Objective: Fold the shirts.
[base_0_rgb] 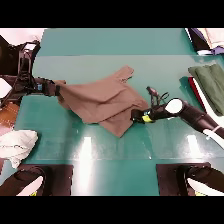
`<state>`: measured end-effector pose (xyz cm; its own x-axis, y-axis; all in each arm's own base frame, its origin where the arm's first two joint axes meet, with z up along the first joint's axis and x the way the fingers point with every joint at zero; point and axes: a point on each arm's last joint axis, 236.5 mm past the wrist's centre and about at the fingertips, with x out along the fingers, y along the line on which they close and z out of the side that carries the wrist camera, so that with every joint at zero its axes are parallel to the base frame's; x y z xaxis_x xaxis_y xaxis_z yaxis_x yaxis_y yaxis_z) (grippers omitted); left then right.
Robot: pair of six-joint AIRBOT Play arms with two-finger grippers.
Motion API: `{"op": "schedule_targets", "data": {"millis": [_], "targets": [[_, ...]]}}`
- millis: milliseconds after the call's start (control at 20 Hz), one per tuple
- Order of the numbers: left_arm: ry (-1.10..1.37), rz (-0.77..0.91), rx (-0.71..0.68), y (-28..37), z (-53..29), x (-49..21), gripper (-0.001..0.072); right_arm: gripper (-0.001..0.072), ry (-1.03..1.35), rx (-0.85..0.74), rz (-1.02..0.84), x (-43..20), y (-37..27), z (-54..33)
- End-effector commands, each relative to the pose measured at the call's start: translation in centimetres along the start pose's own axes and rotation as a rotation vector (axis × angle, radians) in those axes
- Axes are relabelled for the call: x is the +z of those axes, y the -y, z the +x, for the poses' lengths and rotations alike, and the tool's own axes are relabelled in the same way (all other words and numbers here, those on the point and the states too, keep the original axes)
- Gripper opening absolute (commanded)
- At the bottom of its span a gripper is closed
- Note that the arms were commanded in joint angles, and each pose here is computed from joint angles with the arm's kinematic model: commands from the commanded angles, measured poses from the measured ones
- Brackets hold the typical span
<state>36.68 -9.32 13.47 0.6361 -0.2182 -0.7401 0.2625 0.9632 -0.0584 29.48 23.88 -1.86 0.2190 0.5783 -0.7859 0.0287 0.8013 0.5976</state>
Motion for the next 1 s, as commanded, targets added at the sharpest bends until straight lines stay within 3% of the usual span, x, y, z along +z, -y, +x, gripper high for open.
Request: {"op": "schedule_targets", "data": {"millis": [0, 200, 500, 700, 950], "targets": [[0.075, 0.013, -0.001, 0.3, -3.4, 3.2, 0.0035, 0.0012, 0.162, 0.044, -0.104, 4.1, -3.2, -6.7], [0.289, 0.043, -0.001, 1.3, -13.3, 9.6, 0.0035, 0.0012, 0.421, 0.038, -0.223, 7.9, -6.4, -20.3], [0.533, 0.094, -0.075, 4.7, -29.1, 12.4, 0.0036, 0.0012, 0.676, -0.049, -0.252, 5.9, -7.2, -35.0], [0.700, 0.139, -0.212, 8.6, -36.5, 13.3, 0.0035, 0.0012, 0.765, -0.142, -0.193, 4.1, -5.7, -39.6], [0.736, 0.157, -0.300, 10.5, -37.5, 13.5, 0.0035, 0.0012, 0.674, -0.215, -0.096, 2.3, -2.8, -39.0]]}}
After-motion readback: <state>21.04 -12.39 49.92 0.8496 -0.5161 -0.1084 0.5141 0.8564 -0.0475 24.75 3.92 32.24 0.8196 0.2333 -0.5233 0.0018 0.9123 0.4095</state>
